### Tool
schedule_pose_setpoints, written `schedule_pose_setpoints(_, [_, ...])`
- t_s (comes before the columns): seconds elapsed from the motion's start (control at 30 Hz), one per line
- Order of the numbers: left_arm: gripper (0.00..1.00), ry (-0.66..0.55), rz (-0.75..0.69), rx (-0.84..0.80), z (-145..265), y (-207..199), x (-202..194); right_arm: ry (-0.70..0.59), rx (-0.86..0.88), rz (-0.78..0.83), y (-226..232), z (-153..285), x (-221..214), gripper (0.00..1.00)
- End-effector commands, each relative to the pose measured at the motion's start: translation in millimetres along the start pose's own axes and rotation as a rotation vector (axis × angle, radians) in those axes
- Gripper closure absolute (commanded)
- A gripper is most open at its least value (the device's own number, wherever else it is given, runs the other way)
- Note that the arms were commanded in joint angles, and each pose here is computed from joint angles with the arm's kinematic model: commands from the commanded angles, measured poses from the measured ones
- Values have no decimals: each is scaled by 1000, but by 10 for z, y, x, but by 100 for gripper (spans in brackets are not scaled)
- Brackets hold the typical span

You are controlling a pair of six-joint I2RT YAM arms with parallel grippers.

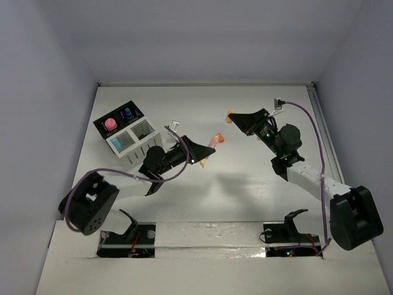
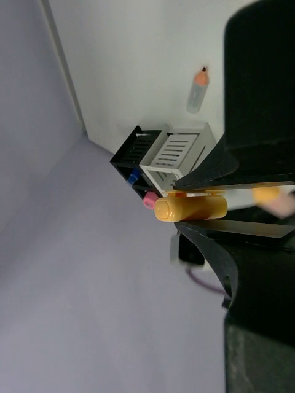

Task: Sort the stationery into containers
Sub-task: Close the pen cap on the pen.

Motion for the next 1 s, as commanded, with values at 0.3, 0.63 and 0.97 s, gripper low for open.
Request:
schedule_pose_setpoints(0.3, [100, -169, 20, -411, 101, -406, 212, 24, 119, 12, 108, -62, -106, 100])
schedule_pose_setpoints(0.63, [100, -215, -149, -321, 84, -582, 328, 48, 103, -3, -1, -10, -195, 100])
schedule_pose_setpoints(0.97, [100, -201, -109, -335, 36, -559, 286, 52, 141, -1, 111, 44, -231, 100])
Point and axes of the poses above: each gripper's point midway between its finger pads, its own z axis back along the fingers, its own y axis along the line the jaws close on, x = y × z, the point moved 10 cm from there along z, back along the fingers, and after that the axes turned 15 degrees about -z, right-handed, at the moved point
